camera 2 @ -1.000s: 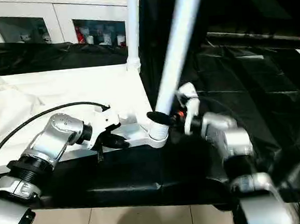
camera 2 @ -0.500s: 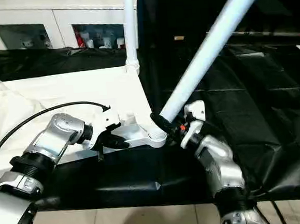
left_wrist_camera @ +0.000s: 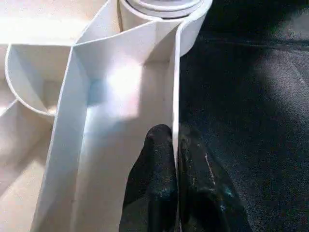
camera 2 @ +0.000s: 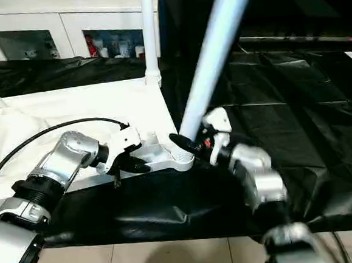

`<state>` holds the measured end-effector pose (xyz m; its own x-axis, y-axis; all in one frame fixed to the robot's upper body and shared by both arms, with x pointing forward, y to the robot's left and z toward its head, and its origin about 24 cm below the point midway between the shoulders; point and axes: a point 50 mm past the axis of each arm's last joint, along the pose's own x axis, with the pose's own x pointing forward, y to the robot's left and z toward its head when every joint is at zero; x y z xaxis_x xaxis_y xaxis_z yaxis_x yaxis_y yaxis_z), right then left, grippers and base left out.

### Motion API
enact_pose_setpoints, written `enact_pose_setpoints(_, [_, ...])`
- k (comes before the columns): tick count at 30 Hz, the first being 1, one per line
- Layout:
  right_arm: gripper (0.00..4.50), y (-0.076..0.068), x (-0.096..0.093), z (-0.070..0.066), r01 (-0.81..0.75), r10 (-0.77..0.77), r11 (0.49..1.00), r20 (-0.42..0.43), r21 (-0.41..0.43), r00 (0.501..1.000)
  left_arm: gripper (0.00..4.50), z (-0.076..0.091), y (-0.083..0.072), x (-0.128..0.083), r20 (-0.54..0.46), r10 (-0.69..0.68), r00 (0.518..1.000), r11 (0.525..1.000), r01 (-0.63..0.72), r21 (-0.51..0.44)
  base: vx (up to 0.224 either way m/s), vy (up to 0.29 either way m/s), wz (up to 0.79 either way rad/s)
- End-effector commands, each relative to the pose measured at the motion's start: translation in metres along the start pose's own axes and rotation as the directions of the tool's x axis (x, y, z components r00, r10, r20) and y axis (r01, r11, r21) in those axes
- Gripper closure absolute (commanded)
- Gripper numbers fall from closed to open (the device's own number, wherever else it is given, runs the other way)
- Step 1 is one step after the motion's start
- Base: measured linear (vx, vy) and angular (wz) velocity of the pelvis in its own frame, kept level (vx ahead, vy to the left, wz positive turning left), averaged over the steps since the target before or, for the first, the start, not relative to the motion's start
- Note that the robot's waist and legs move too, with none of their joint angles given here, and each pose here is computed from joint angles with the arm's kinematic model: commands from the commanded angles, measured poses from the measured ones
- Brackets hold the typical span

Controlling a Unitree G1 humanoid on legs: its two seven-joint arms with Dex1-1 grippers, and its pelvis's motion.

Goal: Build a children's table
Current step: Insert table leg to table base, then rotate leg to tighten

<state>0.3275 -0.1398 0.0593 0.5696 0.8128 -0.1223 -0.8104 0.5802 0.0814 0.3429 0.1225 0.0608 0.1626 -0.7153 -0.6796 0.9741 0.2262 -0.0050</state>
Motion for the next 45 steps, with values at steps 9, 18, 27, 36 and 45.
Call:
enact_pose_setpoints(9, [2.62, 0.012, -0.009, -0.038, -0.104, 0.117, 0.991, -0.149, 0.089, 0.982, 4.50, 0.006, 0.006, -0.003, 0.034, 0.042, 0.999, 0.999, -0.043, 0.020, 0.000, 0.000, 0.00])
enact_pose_setpoints(18, [2.62, 0.016, -0.016, -0.048, -0.179, 0.193, 0.979, -0.168, 0.095, 0.967, 4.50, 0.009, -0.009, 0.000, 0.078, -0.140, 0.987, 0.982, 0.128, 0.142, 0.000, 0.000, 0.00])
enact_pose_setpoints(27, [2.62, 0.010, -0.025, -0.057, -0.139, 0.155, 0.986, -0.213, 0.088, 0.965, 4.50, 0.004, -0.006, -0.003, 0.039, -0.143, 0.989, 0.978, 0.135, 0.158, 0.000, 0.000, 0.00])
enact_pose_setpoints(36, [2.62, -0.016, -0.020, -0.073, 0.390, -0.353, 0.909, -0.228, 0.145, 0.907, 4.50, 0.001, 0.012, 0.014, 0.071, 0.191, 0.979, 0.976, -0.181, -0.121, -0.034, 0.020, -0.03])
enact_pose_setpoints(45, [2.62, -0.018, 0.016, -0.070, 0.756, -0.700, 0.642, -0.304, 0.126, 0.646, 4.50, 0.045, 0.007, 0.063, 0.065, 0.472, 0.879, 0.834, -0.422, -0.354, 0.008, -0.009, -0.10])
